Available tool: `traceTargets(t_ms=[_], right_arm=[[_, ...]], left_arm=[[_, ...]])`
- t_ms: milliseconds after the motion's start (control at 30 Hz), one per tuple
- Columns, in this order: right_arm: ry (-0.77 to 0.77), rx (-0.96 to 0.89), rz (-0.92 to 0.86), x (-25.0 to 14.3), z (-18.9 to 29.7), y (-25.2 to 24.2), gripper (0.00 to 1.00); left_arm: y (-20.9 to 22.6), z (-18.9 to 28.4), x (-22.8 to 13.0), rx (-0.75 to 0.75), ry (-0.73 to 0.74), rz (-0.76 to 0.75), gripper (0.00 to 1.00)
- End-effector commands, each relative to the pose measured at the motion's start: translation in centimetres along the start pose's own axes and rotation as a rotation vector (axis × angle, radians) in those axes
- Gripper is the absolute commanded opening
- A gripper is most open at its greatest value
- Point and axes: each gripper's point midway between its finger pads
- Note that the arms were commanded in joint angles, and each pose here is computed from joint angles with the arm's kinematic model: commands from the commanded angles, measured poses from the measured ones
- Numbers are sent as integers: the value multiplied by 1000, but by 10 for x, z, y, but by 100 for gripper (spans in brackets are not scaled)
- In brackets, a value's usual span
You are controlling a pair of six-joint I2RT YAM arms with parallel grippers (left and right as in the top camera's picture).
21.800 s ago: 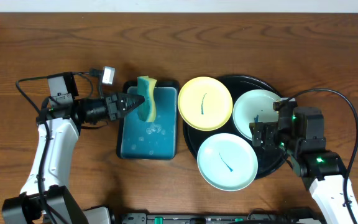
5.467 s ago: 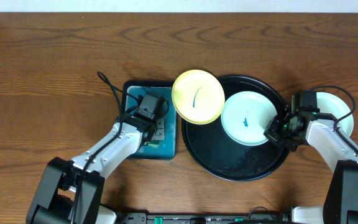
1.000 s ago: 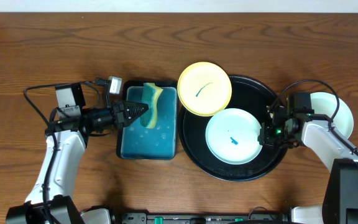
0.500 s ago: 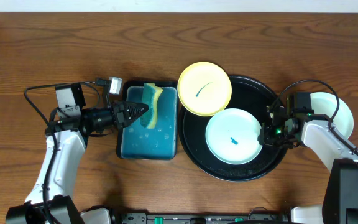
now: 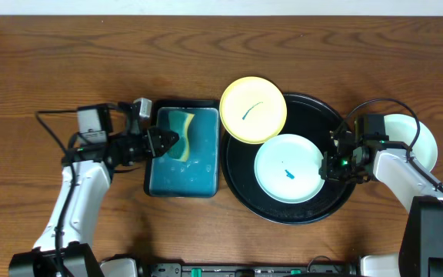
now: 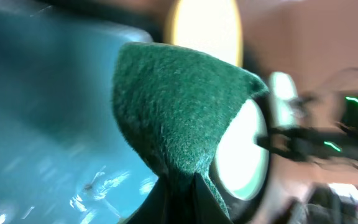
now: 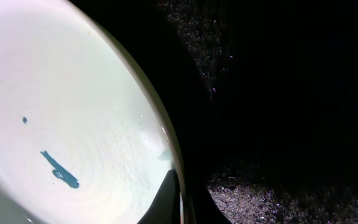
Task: Clean dirty plates on tray and stack at the side
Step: 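Lift the sponge from the basin with the left gripper and hold it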
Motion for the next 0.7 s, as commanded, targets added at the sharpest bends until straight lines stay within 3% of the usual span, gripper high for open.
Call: traceTargets(t_ms=[0,233,667], right_arm=[[37,-31,33,-11,-11,-4,1],[37,-31,33,-11,-11,-4,1],[38,-31,33,-11,-11,-4,1]], left_arm=[[51,-2,-12,382,21,199,8],[46,-19,-24,556,76,77,7],[24,-37,-33,724,107,-164,7]])
Point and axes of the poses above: each gripper's point midway between its finger pads, its own z axis back along the fingers, its own y axis along the line the jaws close on, x = y × z, and after that the axes turned 11 degrees about -z, right-handed
